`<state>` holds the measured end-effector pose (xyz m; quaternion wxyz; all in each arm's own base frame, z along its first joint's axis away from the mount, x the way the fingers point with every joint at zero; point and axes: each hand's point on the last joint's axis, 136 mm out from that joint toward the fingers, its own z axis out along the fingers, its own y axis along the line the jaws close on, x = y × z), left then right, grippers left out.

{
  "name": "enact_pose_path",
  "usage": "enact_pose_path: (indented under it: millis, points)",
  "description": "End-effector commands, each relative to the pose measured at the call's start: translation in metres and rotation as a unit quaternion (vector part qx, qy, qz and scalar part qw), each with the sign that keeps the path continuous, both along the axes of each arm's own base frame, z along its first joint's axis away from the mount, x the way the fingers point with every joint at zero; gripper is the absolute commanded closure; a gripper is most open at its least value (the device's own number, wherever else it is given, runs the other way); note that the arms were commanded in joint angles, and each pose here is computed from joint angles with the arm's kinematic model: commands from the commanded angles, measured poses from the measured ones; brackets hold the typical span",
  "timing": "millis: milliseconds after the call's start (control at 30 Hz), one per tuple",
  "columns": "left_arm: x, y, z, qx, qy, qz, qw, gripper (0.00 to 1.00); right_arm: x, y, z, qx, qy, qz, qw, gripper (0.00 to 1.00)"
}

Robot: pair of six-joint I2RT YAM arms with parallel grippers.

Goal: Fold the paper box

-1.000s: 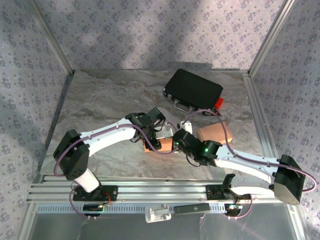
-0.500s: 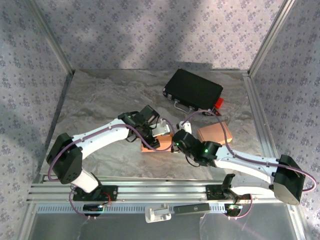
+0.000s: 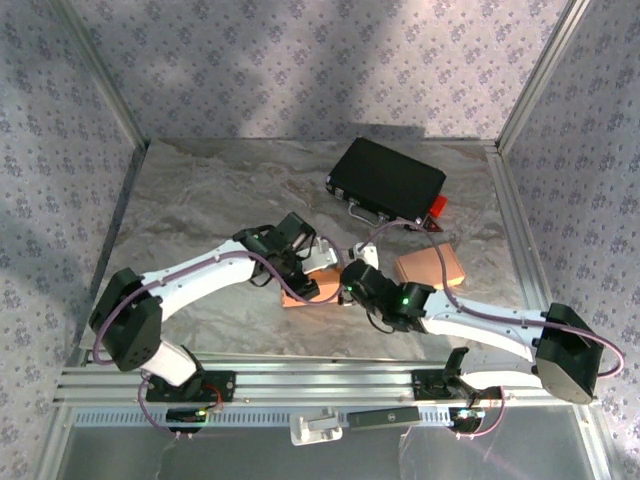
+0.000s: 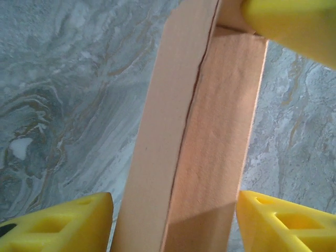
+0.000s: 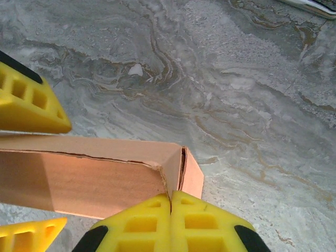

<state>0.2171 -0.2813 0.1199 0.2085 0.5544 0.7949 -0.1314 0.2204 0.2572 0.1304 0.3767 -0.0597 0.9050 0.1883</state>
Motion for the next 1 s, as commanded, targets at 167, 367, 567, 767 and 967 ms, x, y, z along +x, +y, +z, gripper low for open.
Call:
enact_pose_path:
  millis: [167,367,567,767,967]
  points:
    - [-0.003,0.006,0.057,-0.083,-0.038,0.06,0.994,0.31,-0.004,-0.006,0.0,-0.036,-0.006,0.0,0.999,1.0]
    - [-0.008,0.035,0.104,-0.138,-0.051,0.159,0.976,0.27,-0.005,-0.003,0.007,-0.042,-0.009,0.005,0.999,1.0]
    - [-0.021,0.082,0.089,-0.076,-0.009,0.279,0.957,0.39,-0.005,-0.002,0.01,-0.043,-0.009,0.005,0.999,1.0]
    - [-0.025,0.096,0.062,-0.065,0.012,0.336,0.939,0.45,-0.006,-0.002,0.007,-0.043,-0.007,0.006,0.999,1.0]
    - [-0.019,0.08,0.049,-0.077,0.032,0.339,0.937,0.53,-0.006,-0.002,0.01,-0.043,-0.008,0.007,0.999,1.0]
